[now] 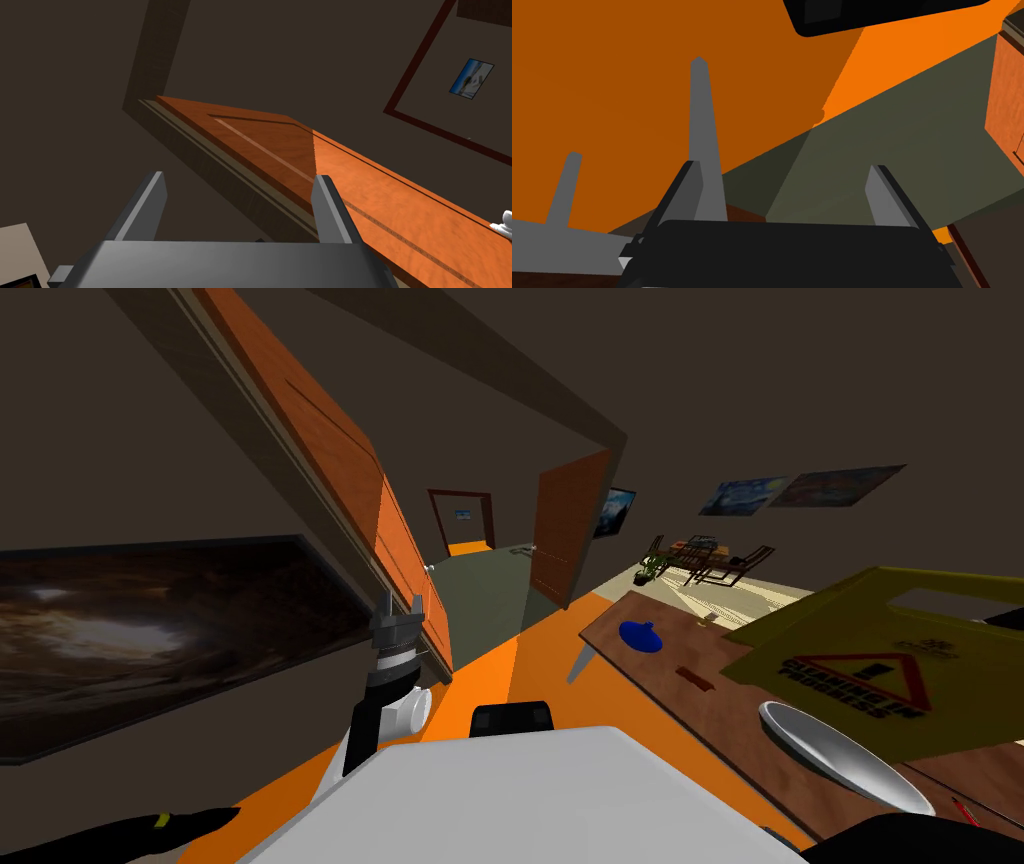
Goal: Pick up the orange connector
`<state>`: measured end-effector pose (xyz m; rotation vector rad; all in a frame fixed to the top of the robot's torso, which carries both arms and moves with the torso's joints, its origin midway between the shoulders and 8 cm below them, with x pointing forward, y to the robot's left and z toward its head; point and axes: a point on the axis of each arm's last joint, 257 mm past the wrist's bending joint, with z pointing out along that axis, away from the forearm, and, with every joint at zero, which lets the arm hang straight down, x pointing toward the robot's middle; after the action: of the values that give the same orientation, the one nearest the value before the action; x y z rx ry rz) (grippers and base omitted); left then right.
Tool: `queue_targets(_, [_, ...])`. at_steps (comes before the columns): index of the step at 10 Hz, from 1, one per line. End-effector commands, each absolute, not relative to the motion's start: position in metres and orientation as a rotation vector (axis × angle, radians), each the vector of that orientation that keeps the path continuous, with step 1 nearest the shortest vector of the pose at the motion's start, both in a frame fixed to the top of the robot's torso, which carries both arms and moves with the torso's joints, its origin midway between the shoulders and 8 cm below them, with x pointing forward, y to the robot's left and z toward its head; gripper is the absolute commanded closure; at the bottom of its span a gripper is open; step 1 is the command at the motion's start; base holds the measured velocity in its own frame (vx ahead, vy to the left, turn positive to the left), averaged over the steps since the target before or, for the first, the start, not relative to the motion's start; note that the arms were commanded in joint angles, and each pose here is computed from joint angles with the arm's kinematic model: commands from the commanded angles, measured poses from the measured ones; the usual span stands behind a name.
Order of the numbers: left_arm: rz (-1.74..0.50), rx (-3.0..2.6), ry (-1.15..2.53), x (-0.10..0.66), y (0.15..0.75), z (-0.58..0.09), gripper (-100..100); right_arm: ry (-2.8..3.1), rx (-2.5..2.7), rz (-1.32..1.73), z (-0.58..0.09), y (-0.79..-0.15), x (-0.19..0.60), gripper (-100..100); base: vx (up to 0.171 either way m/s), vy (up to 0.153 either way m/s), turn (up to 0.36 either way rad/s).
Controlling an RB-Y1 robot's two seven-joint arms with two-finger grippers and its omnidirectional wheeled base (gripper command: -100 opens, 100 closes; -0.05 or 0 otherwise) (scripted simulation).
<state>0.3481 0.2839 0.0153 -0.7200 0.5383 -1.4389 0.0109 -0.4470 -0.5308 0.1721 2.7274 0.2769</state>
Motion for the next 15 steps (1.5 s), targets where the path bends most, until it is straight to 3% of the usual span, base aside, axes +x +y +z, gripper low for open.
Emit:
queue_targets(1, [-1.439, -0.72, 0.538, 0.348, 0.284, 0.015, 0, 2.757, 0.174, 0.239, -0.532, -0.461, -0.004, -100, 0.042, -0.024, -0.007])
queue_targets(6, [-1.439, -0.72, 0.538, 0.348, 0.284, 0.015, 0, 2.959, 0.025, 0.045, -0.523, -0.537, -0.091, -100, 0.089, -0.068, 0.156])
queue_targets(15, [-1.439, -0.72, 0.538, 0.348, 0.284, 0.015, 0, 3.124, -0.102, -0.126, -0.498, -0.601, -0.164, -100, 0.071, -0.07, 0.084])
